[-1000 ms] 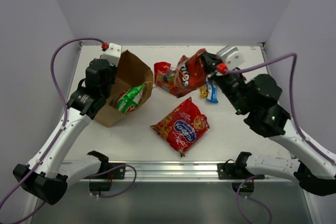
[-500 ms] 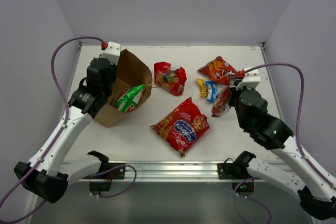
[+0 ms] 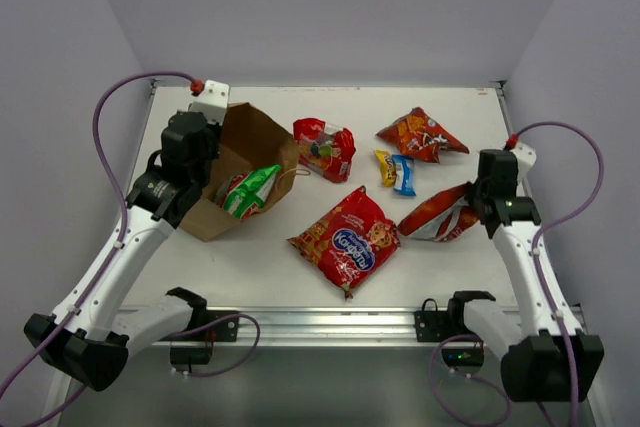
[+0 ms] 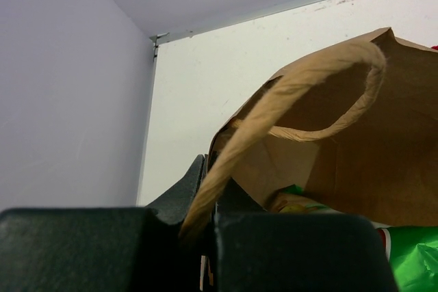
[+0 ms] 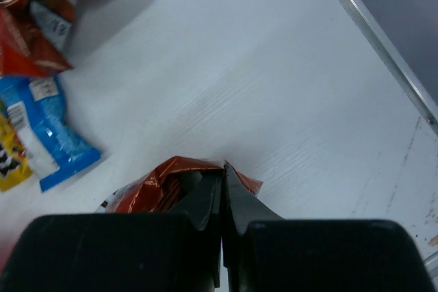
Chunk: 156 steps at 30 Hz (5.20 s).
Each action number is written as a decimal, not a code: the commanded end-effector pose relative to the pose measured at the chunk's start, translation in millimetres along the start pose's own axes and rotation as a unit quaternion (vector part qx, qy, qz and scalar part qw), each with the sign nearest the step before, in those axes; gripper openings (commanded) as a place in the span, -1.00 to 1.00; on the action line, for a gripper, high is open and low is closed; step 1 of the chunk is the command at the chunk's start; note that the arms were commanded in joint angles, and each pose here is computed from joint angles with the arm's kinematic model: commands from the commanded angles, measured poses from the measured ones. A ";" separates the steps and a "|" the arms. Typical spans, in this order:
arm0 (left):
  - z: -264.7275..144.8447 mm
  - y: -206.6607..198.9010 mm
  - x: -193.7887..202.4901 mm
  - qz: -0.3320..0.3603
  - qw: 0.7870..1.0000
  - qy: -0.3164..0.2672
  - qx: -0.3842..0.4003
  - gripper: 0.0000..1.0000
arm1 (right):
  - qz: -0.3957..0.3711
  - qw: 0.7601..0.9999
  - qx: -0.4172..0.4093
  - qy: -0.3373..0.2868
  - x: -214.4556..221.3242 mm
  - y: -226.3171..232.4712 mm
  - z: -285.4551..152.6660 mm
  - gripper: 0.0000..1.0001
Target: Take the snacks out of the paper bag
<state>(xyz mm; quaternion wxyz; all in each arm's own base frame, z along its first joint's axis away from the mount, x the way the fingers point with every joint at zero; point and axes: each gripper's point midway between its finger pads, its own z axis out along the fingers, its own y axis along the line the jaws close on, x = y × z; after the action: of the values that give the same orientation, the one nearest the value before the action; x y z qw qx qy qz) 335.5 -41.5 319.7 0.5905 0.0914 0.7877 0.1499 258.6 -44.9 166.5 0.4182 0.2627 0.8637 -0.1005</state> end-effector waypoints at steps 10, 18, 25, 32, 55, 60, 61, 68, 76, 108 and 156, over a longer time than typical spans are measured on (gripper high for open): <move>-9.4 -1.9 -28.8 -0.029 0.998 -0.042 0.026 -1.00 | 0.115 0.992 0.049 -0.007 -99.2 -11.4 66.8 0.21; -10.4 -1.3 -31.1 -0.025 0.998 -0.042 0.029 -1.00 | -0.018 0.977 -0.172 -0.122 -144.8 80.4 -18.2 0.71; -13.3 -6.8 -33.0 -0.011 0.997 -0.048 0.051 -1.00 | -0.191 0.844 -0.464 -0.189 -103.6 226.6 -163.1 0.75; -18.4 -20.7 -31.9 0.011 0.993 -0.067 0.096 -1.00 | -0.376 0.649 -0.618 -0.233 -32.0 316.4 -269.6 0.77; -31.1 -37.1 -38.4 0.006 0.984 -0.092 0.154 -1.00 | -0.612 0.434 -0.653 -0.103 162.0 403.4 -244.8 0.98; -32.3 -40.2 -37.6 0.004 0.982 -0.092 0.163 -1.00 | -0.620 0.433 -0.648 -0.091 181.5 417.7 -228.4 0.98; -32.2 -40.9 -36.6 0.004 0.982 -0.091 0.164 -1.00 | -0.619 0.432 -0.649 -0.091 183.0 419.4 -227.9 0.88; -33.3 -40.3 -32.5 0.005 0.983 -0.084 0.163 -1.00 | -0.598 0.436 -0.663 -0.114 169.8 421.9 -243.6 -0.74; -29.1 -33.3 -19.6 0.008 0.989 -0.064 0.137 -1.00 | -0.556 0.455 -0.667 -0.195 101.4 402.1 -289.6 -1.00; -1.5 -3.5 6.8 -0.028 0.999 0.035 0.012 -1.00 | -0.342 0.646 -0.520 -0.442 -152.7 208.6 -344.7 -1.00; 64.6 -2.9 -46.5 -0.263 0.959 0.021 0.101 -1.00 | -0.085 0.887 -0.407 -0.202 -144.9 180.7 -181.5 0.98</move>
<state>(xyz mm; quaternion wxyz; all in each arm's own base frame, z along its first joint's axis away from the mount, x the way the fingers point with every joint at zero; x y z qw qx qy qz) 393.8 -50.5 317.2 0.5470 -0.0381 0.8350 -0.0455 329.9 120.5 421.4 0.6669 -0.0573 0.7328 0.1222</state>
